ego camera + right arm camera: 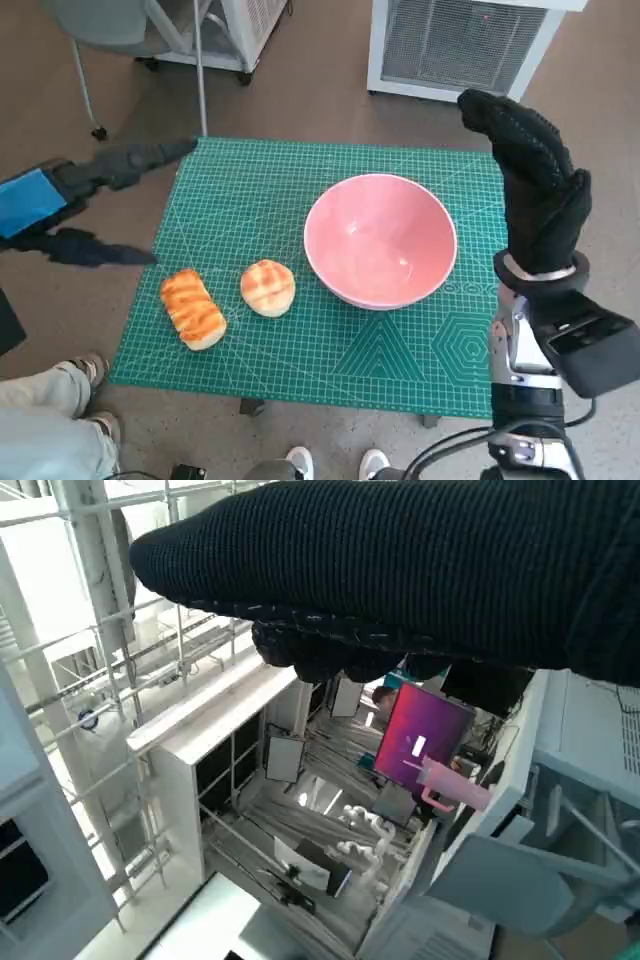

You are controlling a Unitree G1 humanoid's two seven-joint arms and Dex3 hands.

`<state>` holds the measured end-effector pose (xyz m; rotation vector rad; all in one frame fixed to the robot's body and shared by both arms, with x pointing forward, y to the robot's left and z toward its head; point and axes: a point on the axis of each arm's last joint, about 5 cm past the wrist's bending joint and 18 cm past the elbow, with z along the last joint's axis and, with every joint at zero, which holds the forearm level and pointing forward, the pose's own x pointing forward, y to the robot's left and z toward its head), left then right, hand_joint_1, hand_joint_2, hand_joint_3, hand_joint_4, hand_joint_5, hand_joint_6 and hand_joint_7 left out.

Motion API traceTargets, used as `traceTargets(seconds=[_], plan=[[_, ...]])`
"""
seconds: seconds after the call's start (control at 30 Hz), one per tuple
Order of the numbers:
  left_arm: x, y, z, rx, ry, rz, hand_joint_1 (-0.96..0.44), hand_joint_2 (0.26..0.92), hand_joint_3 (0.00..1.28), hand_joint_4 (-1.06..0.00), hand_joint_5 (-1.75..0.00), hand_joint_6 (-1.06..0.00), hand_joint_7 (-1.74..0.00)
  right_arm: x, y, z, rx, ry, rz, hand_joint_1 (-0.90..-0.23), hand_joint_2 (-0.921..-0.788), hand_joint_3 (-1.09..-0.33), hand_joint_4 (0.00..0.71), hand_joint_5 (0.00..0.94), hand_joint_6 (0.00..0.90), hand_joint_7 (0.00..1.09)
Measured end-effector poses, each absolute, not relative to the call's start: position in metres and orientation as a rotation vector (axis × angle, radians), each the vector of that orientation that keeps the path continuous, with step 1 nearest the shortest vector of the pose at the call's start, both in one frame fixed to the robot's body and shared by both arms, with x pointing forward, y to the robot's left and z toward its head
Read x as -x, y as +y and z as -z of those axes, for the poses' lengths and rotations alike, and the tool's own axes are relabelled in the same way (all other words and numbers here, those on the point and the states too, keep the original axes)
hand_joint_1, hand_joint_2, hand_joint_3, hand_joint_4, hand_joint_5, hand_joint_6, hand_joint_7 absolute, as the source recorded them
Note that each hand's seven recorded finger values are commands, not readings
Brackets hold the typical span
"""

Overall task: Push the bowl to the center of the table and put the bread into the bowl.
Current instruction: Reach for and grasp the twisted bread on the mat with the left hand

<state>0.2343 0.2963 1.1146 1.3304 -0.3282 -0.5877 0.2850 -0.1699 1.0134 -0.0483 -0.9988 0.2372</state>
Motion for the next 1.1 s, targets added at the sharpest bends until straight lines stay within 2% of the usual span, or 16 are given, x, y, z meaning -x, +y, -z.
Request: traceTargets(seconds=[0.4,0.83,1.1], plan=[[-0.237,0.293,-1.089,-1.553,-0.206,0.744,-0.36,0.818,0.01,-0.18,-0.01,-0.37,-0.05,-0.285,-0.167,-1.012,0.035,-0.997,-0.237,-0.668,-0.921,-0.804,0.251,0.018,-0.001,0.65],[-0.242,0.293,-1.065,-1.665,-0.189,0.85,-0.4,0.804,0.0,-0.22,-0.02,-0.42,-0.05,-0.285,-0.167,-1.012,0.036,-0.995,-0.238,-0.673,-0.921,-0.804,0.243,0.013,-0.001,0.66],[-0.244,0.292,-1.046,-1.69,-0.208,0.905,-0.34,0.791,0.0,-0.23,-0.01,-0.42,-0.03,-0.285,-0.168,-1.011,0.039,-0.988,-0.238,-0.673,-0.921,-0.804,0.241,0.012,-0.001,0.65]])
